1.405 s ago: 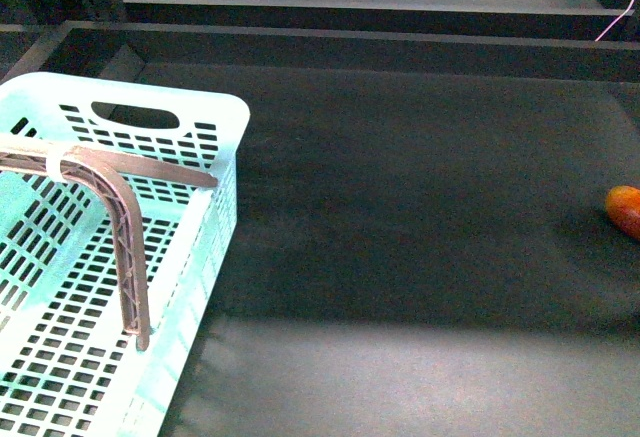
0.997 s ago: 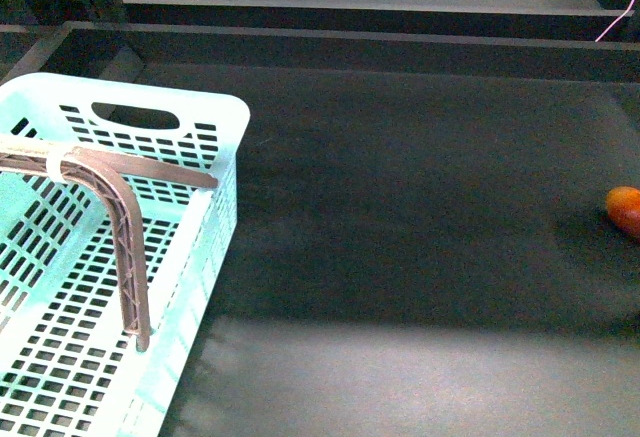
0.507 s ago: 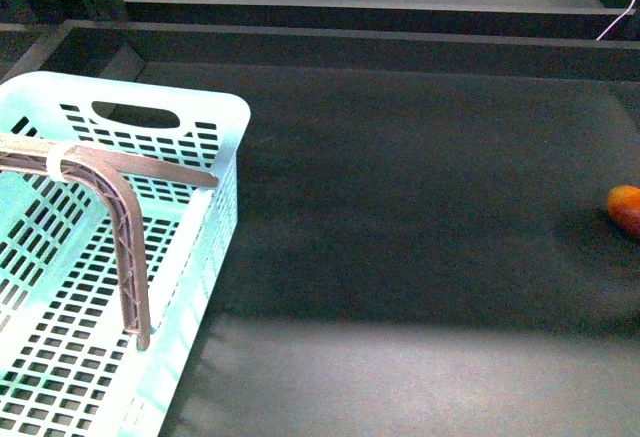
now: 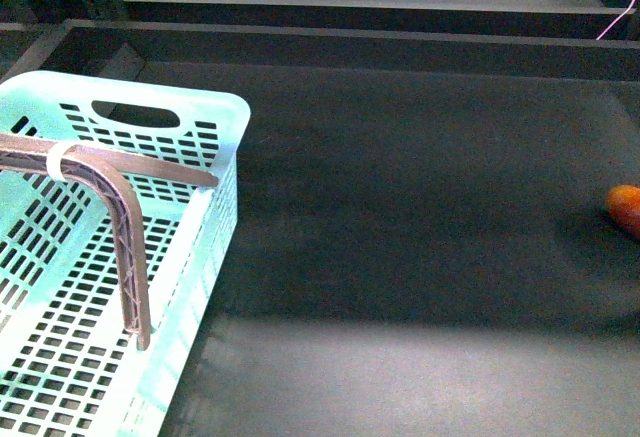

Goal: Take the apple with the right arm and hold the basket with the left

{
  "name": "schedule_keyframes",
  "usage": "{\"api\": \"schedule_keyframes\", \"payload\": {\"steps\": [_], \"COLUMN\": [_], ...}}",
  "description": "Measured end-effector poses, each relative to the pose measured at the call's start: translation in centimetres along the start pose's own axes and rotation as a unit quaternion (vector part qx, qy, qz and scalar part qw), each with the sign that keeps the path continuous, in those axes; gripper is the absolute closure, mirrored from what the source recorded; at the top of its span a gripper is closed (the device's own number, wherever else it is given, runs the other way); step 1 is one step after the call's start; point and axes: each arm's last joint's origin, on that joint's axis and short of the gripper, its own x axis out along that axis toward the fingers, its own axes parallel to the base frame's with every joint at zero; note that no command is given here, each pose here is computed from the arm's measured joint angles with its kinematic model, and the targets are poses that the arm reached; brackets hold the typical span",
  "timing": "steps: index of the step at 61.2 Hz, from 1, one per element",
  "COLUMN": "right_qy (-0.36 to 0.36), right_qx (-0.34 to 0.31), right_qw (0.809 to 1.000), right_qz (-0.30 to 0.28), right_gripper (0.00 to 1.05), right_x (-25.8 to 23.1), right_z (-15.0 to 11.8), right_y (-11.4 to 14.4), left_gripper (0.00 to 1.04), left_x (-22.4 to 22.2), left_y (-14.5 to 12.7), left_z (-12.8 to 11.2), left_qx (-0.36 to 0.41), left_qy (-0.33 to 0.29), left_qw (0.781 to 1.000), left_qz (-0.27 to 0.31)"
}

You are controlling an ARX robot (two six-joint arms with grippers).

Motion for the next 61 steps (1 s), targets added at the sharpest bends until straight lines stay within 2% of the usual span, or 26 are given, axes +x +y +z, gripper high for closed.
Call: {"api": "schedule_keyframes", "payload": {"steps": [30, 36, 47, 61], "right_qy": [0.000, 0.000, 0.000, 0.000], "right_qx": [0.000, 0.000, 0.000, 0.000], "right_qw": [1.000, 1.000, 1.000, 1.000], "right_qz": [0.000, 0.000, 0.000, 0.000], "right_gripper": [0.09, 0.09, 0.09, 0.09], "right_x": [0.0, 0.0, 0.0, 0.0], "right_z": [0.0, 0.0, 0.0, 0.0], "right_y": [0.0, 0.0, 0.0, 0.0], "left_gripper": [0.91, 0.97, 0.97, 0.97], "left_x": [1.9, 1.9, 1.5, 1.3], "left_y": [-0.5, -1.0, -2.6, -7.8], "left_z": [-0.4, -0.6, -1.5, -3.3], "left_qx": [-0.035, -0.041, -0.008, 0.041], "left_qy": [0.017, 0.023, 0.039, 0.071], "left_qw": [0.999, 0.999, 0.999, 0.995], "left_qz": [0.008, -0.001, -0.007, -0.061]}}
